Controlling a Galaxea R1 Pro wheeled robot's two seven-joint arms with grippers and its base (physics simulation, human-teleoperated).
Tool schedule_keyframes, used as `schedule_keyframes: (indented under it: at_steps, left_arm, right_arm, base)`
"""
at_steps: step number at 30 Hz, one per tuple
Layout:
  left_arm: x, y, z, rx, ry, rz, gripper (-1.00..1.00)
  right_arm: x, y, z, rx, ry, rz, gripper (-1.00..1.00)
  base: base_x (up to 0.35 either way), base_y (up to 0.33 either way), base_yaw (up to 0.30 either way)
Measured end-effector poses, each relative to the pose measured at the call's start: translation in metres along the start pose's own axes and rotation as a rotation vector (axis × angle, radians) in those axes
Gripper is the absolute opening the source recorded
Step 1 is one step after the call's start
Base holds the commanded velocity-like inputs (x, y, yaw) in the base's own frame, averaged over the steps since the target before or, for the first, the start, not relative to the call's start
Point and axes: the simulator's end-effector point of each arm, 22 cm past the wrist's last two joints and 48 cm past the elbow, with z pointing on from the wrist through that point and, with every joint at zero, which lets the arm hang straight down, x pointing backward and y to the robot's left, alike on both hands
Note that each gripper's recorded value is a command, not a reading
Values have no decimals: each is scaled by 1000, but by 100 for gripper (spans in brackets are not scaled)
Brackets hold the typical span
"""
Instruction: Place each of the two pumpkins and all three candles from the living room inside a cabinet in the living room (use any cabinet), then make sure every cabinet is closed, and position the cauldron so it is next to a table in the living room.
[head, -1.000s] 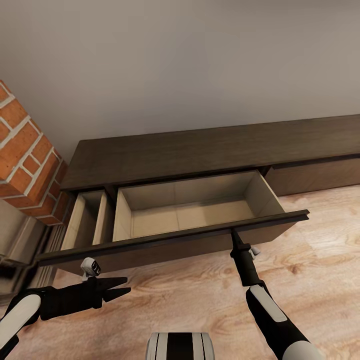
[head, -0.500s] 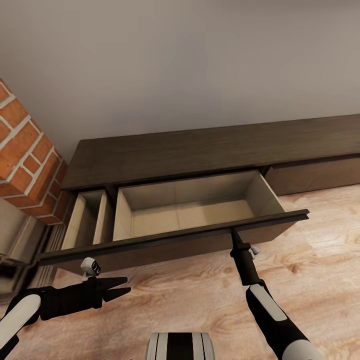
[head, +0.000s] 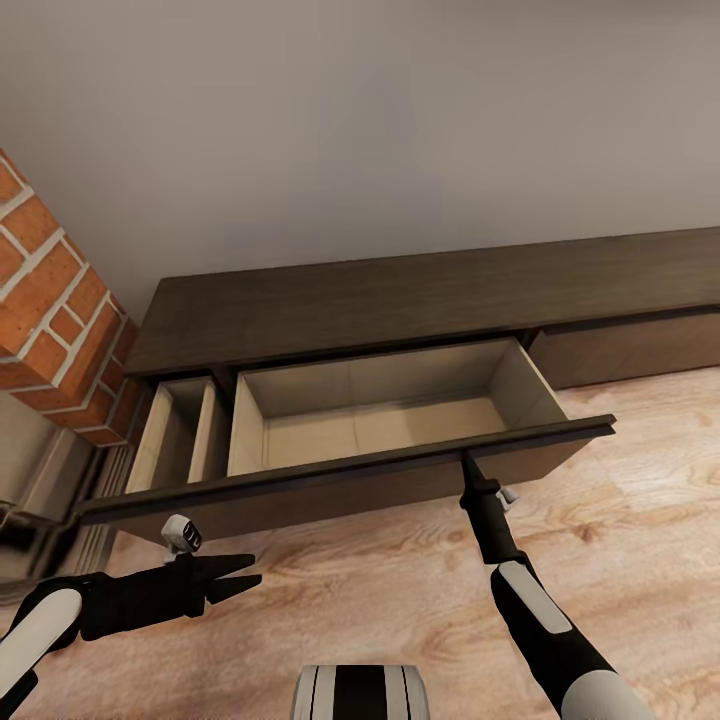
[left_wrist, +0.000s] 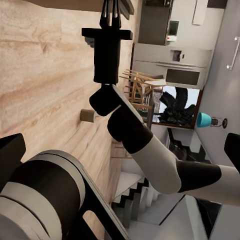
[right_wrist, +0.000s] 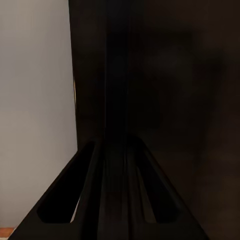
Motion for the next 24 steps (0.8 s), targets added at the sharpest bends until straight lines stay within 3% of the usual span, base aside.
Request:
schedule_keyframes:
  at_steps: [3,4,5,6,16,24]
  left_arm:
    - [0,0,0,0,0,0,100]
    - [0,0,0,0,0,0,100]
    - [0,0,0,0,0,0,100]
    - [0,0,0,0,0,0,100]
    - [0,0,0,0,0,0,100]
    - [-1,0,0,-1,-1,0,100]
  right_arm:
    - [0,0,0,0,0,0,-100]
    - [0,0,0,0,0,0,100]
    - [38,-1,-15,-18,94,-2,100]
    - [41,-1,-16,-19,101,-1,100]
    - [41,-1,-16,-16,100,4,100]
    - [42,-3,-16,-9,106,9,100]
  base:
    - [-2,0,0]
    - [0,0,0]
    - [0,0,0]
    - [0,0,0]
    - [-5,0,0]
    - [-185,0,0]
